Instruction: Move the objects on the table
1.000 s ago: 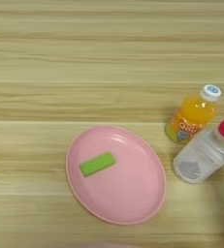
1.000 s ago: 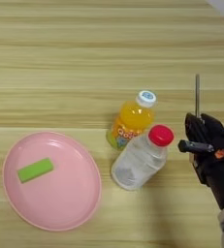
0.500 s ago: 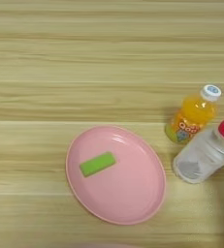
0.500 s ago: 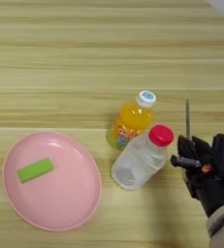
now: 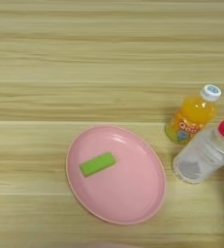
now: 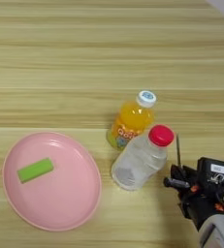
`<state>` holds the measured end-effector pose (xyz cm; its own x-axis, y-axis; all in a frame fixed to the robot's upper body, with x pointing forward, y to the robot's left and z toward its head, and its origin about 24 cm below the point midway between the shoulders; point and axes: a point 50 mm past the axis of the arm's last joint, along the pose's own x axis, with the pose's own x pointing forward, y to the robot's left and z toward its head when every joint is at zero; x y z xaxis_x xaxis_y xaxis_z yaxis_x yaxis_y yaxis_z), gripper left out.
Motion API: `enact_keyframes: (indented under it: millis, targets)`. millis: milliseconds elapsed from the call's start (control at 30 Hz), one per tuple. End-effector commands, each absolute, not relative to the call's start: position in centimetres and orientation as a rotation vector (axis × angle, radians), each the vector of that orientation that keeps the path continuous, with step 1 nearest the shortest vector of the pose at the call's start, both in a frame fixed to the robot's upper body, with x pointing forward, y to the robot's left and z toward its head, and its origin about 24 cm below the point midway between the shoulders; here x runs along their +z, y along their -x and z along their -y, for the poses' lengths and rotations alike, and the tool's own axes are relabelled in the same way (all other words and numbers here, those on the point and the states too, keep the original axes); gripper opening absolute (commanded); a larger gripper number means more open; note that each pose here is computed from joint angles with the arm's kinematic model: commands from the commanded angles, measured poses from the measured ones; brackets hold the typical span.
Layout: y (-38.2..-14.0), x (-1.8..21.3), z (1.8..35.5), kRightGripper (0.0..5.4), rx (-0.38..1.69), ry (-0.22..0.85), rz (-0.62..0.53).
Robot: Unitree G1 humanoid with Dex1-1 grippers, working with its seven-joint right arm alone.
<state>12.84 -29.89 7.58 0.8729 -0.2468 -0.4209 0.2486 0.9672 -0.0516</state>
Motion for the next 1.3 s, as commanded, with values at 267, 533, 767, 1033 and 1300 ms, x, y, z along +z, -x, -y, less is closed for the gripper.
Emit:
enact_keyframes:
  millis: [267,533,767,1033,1300]
  targets:
    - [-13.4,7.7,30.5,0.82,-0.248,0.067,-0.403]
    - [-13.4,7.1,30.8,0.82,-0.256,0.064,-0.423]
    - [-13.4,6.9,30.9,0.82,-0.257,0.064,-0.427]
    - [-13.4,7.1,30.8,1.65,-0.255,0.070,-0.420]
    - [-13.3,7.6,30.9,2.42,-0.262,0.082,-0.406]
